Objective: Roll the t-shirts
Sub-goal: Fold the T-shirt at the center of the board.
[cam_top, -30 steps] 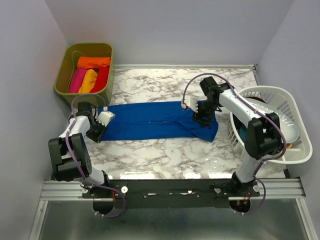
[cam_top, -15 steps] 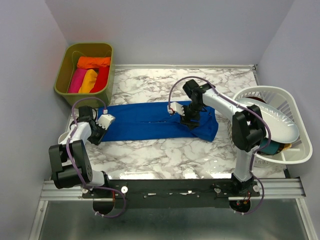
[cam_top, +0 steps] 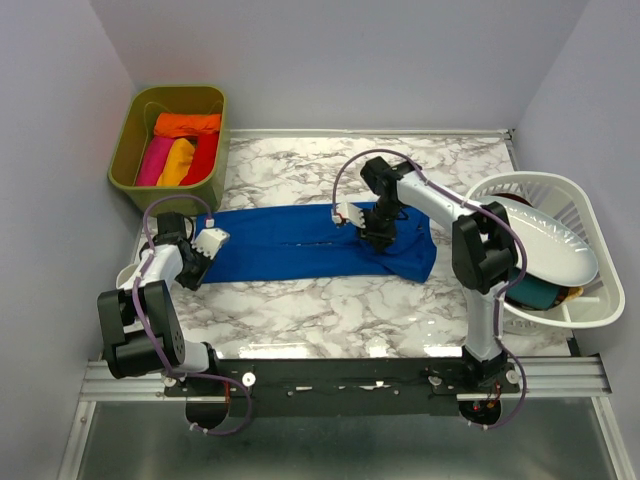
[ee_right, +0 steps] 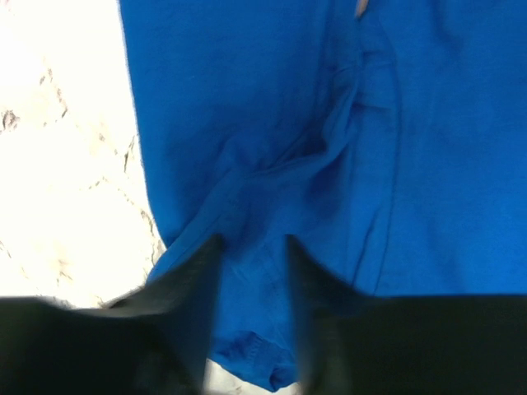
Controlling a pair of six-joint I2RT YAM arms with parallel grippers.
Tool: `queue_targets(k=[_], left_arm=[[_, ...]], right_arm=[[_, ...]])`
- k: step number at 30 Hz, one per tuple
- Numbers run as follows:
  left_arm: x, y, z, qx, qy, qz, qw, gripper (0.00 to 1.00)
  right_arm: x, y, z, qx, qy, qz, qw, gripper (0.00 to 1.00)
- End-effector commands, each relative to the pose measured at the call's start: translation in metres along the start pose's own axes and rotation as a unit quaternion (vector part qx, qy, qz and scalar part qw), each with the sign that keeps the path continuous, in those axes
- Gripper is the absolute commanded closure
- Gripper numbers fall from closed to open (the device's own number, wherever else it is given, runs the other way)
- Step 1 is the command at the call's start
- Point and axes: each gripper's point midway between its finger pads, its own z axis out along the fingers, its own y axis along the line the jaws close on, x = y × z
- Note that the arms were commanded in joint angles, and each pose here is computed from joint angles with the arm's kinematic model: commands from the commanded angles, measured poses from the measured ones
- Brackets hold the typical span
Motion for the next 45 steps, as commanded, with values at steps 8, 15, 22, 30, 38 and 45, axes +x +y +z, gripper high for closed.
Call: queue_targets(k=[8,15,22,30,38,45], left_arm=[[0.025,-0.008,0.011,0.005,0.042,-0.006,0.999,0.69],[0.024,-0.009,0.013,0.009,0.041,-0.012,0.999,0.69],[0.023,-0.009,0.012,0.01,0.04,-0.014,0.999,0.69],[0.025,-0.008,0.01,0.006,0.043,-0.01,0.999,0.69],[0.022,-0.005,0.01,0.008,0.045,-0.013,0.999,0.69],[0.019,-0.002,0.008,0.01,0.045,-0.013,0.999,0.69]], right_arm=[[-0.028,-0.046,-0.027,0.064,-0.005,-0.019,0.998,0.89],[-0.039,-0.073,-0.042,0.119,0.0,-0.042,0.992,0.9],[-0.039,-0.097,-0.039,0.162,0.018,-0.041,0.986,0.91],[-0.038,-0.13,-0.047,0.232,0.031,-0.013,0.972,0.92],[-0.05,-0.133,-0.061,0.261,0.011,-0.003,0.965,0.87],[-0.045,-0.139,-0.069,0.295,0.014,0.036,0.955,0.46]])
